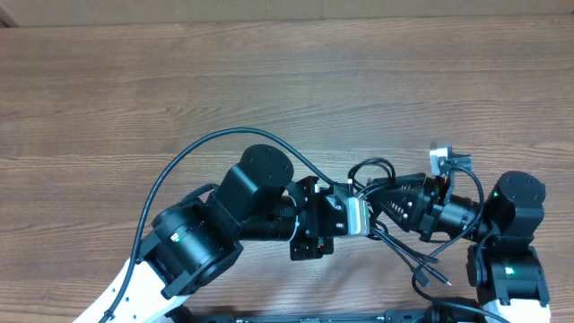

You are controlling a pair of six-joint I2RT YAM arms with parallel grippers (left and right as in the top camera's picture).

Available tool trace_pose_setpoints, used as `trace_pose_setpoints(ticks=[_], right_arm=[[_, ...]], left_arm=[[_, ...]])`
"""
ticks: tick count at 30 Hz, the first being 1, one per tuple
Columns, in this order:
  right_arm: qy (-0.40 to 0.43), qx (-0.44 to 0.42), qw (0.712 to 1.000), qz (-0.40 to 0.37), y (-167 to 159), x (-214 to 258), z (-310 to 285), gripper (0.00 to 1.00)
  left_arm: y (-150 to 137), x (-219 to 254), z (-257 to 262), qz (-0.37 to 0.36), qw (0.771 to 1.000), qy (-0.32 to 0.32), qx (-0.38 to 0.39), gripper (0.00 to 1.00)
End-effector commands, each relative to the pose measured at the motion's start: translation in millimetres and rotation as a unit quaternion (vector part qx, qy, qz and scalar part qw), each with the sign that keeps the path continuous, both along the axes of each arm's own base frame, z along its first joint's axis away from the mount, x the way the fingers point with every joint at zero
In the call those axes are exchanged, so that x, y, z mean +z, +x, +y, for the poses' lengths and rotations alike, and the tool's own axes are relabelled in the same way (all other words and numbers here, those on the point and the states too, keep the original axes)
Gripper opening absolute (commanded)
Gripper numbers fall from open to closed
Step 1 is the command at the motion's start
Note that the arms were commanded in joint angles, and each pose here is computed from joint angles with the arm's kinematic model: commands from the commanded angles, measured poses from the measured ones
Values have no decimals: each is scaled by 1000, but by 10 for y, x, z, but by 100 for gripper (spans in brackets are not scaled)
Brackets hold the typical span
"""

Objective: Untangle cables

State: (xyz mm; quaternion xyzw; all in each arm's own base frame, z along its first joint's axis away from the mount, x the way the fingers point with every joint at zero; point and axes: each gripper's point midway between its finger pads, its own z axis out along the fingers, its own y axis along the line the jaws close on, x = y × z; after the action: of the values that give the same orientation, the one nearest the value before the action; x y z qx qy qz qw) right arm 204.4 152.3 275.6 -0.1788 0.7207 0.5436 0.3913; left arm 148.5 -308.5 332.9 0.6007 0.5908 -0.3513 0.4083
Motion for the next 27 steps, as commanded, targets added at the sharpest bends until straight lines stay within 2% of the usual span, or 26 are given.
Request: trace_pose_setpoints(ticks=[1,3,5,9,10,11,12,13,15,16,17,20,23,24,27], right_arm=[[6,29,999,-16,-103,87,45,24],[6,29,999,-16,-103,88,44,15],[5,25,1000,-16,-90,84,40,11],[4,-11,1000,11,17,41,-5,5],[4,-35,999,31,81,5,-39,4],[2,-50,998,43,117,-27,-61,4],[1,-65,996,56,151,-61,-85,4],[-4,-82,994,67,190,-112,-116,4],[-7,-92,993,74,211,-142,-135,4],[-6,-97,992,79,223,-151,-144,4],[-5,-101,991,83,230,-155,-149,4],[-2,-113,989,97,258,-173,-172,4],[-2,-114,989,98,258,-173,-172,4],[-1,-114,989,98,258,-173,-172,4],[-1,-114,989,97,258,-171,-172,4]], left_arm=[[247,95,61,-28,997,3,69,4],[331,76,92,-17,995,8,102,4],[407,60,125,-4,991,11,134,4],[488,47,163,16,985,11,172,20],[486,48,164,21,984,10,174,31],[486,47,164,24,984,9,176,37],[486,46,165,29,984,8,178,58],[486,46,165,33,983,7,180,68],[482,36,169,37,983,9,181,81],[480,29,172,37,983,10,181,93],[478,23,174,38,983,11,181,100],[520,-2,206,54,977,13,205,100],[719,-63,358,77,952,19,295,100],[860,-115,507,98,924,19,368,100],[1034,-205,788,160,854,-4,495,100]])
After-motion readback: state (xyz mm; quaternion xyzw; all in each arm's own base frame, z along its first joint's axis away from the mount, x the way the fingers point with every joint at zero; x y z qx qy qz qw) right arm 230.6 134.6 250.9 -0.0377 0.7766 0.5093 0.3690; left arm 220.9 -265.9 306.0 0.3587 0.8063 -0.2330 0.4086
